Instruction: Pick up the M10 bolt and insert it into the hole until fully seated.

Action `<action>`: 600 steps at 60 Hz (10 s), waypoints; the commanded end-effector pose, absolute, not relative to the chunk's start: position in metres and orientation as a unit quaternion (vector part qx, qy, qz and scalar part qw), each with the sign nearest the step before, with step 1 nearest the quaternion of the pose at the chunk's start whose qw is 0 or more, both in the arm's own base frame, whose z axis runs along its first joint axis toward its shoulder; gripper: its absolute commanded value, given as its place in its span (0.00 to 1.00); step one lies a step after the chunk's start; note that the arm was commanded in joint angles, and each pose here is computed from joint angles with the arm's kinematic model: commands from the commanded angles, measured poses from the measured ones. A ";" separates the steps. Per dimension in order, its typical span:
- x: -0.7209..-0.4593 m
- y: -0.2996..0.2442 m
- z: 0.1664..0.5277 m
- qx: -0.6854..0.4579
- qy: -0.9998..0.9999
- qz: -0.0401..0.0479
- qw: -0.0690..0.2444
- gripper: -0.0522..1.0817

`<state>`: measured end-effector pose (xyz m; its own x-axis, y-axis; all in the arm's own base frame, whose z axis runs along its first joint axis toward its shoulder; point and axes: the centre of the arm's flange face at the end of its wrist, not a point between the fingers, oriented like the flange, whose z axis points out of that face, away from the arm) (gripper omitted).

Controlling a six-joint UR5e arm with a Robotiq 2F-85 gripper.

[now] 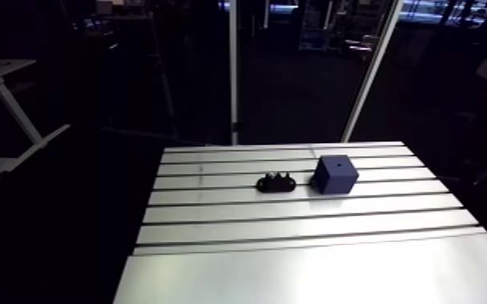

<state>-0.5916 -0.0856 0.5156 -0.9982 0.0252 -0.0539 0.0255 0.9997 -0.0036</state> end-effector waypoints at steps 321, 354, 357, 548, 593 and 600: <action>-0.593 -0.096 0.205 0.000 0.998 0.006 0.068 0.43; -0.593 -0.096 0.203 0.000 0.998 0.005 0.070 0.47; -0.593 -0.096 0.202 0.000 0.997 0.005 0.071 0.48; -0.607 -0.092 0.227 0.000 0.998 0.008 0.069 0.95; -0.638 0.008 0.366 -0.014 0.987 -0.016 0.161 0.99; -0.639 0.032 0.368 -0.006 0.987 -0.016 0.163 0.99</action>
<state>-0.6329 -0.0451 0.3473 -0.9658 -0.0287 -0.2577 -0.0255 0.9996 -0.0157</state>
